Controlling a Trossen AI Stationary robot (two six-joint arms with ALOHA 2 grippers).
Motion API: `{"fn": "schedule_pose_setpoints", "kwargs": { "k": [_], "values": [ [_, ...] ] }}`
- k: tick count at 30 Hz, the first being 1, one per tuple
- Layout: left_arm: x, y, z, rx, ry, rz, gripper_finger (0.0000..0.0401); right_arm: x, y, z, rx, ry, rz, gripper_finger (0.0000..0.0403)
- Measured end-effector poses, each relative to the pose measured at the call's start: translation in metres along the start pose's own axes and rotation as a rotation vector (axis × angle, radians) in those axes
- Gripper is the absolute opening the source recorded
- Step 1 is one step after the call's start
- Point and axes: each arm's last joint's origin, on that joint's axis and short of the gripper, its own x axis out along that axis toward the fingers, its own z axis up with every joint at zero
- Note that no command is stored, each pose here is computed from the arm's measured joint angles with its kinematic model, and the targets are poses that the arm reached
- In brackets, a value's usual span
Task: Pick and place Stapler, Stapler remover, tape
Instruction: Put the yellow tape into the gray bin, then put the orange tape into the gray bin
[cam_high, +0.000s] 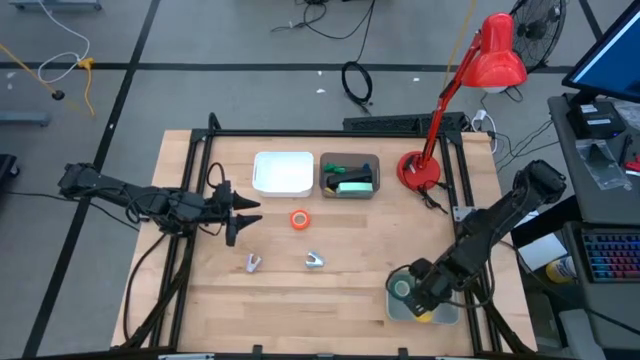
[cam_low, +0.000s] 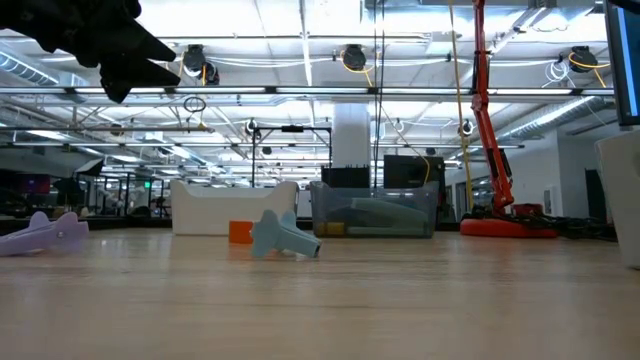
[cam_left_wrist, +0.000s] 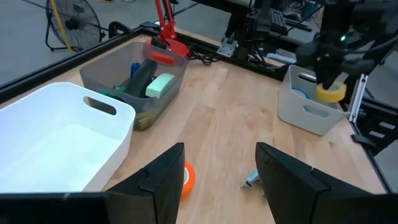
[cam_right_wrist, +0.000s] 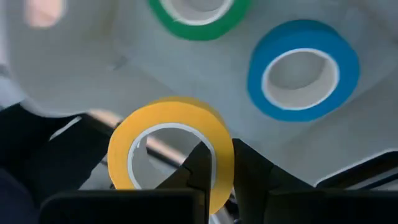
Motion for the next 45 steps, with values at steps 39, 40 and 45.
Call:
{"fn": "schedule_pose_setpoints", "kwargs": {
  "k": [39, 40, 45],
  "values": [
    [0.000, 0.000, 0.000, -0.006, 0.004, 0.002, 0.0198, 0.000, -0.029, -0.019, 0.156, -0.135, -0.070, 0.0161],
    [0.000, 0.000, 0.000, -0.006, 0.004, 0.001, 0.0198, -0.003, -0.029, -0.019, 0.154, -0.138, -0.053, 0.0157],
    [0.000, 0.000, 0.000, -0.007, 0.003, 0.001, 0.0198, -0.019, -0.032, -0.022, 0.146, -0.122, 0.025, 0.0132]
  ]
}}
